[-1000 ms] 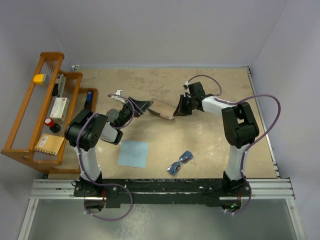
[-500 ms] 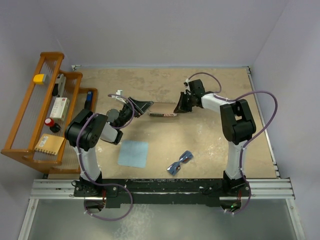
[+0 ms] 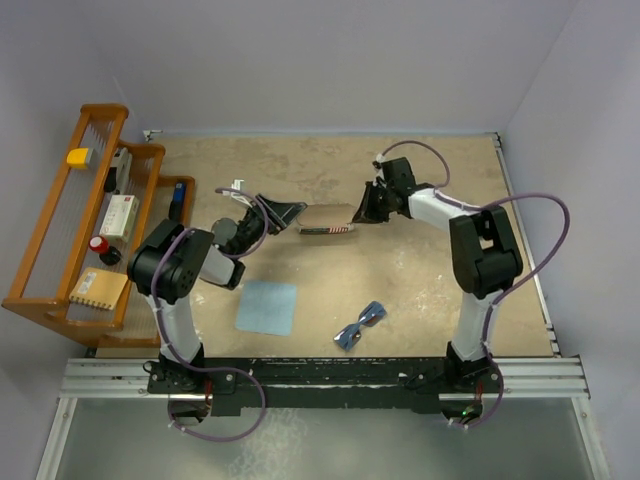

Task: Organize the sunglasses
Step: Adjust the sunglasses case at the center of the board.

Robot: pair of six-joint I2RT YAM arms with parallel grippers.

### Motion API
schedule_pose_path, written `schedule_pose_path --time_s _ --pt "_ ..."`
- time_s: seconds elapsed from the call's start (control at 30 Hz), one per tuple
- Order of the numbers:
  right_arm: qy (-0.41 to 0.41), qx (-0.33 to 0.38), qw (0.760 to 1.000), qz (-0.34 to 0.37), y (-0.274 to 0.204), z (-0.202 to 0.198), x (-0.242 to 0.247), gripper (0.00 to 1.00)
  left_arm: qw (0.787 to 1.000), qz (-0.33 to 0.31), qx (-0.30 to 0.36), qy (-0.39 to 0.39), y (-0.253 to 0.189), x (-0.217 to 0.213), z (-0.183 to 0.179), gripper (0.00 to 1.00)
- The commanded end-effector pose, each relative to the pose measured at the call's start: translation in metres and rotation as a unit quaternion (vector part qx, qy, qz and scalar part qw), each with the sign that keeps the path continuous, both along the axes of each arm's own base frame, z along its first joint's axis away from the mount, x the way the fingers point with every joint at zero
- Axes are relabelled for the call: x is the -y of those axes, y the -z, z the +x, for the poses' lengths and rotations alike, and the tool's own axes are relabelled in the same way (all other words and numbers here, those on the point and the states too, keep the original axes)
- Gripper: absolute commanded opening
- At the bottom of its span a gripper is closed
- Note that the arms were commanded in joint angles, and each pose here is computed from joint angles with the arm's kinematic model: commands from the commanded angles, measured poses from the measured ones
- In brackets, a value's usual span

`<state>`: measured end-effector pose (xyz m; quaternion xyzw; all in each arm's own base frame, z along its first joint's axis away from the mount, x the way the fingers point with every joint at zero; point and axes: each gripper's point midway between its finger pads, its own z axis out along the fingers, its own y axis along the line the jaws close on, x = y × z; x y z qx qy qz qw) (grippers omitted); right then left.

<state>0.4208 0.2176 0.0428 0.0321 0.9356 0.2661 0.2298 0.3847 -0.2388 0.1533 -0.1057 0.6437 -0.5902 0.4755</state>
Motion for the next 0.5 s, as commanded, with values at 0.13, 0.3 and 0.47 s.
schedule_pose_path --time_s 0.13,0.3,0.47 --pt "0.012 0.109 0.994 0.001 -0.080 -0.010 0.009 0.11 0.995 0.044 0.084 -0.033 -0.041 -0.014 -0.003 0.73" --pt "-0.017 0.136 0.990 -0.023 -0.094 -0.035 -0.002 0.16 0.981 0.169 0.032 -0.090 -0.010 -0.037 0.003 0.73" --pt "-0.073 0.155 0.985 -0.031 -0.095 -0.068 -0.035 0.20 0.958 0.239 -0.029 -0.157 0.005 -0.069 -0.011 0.75"
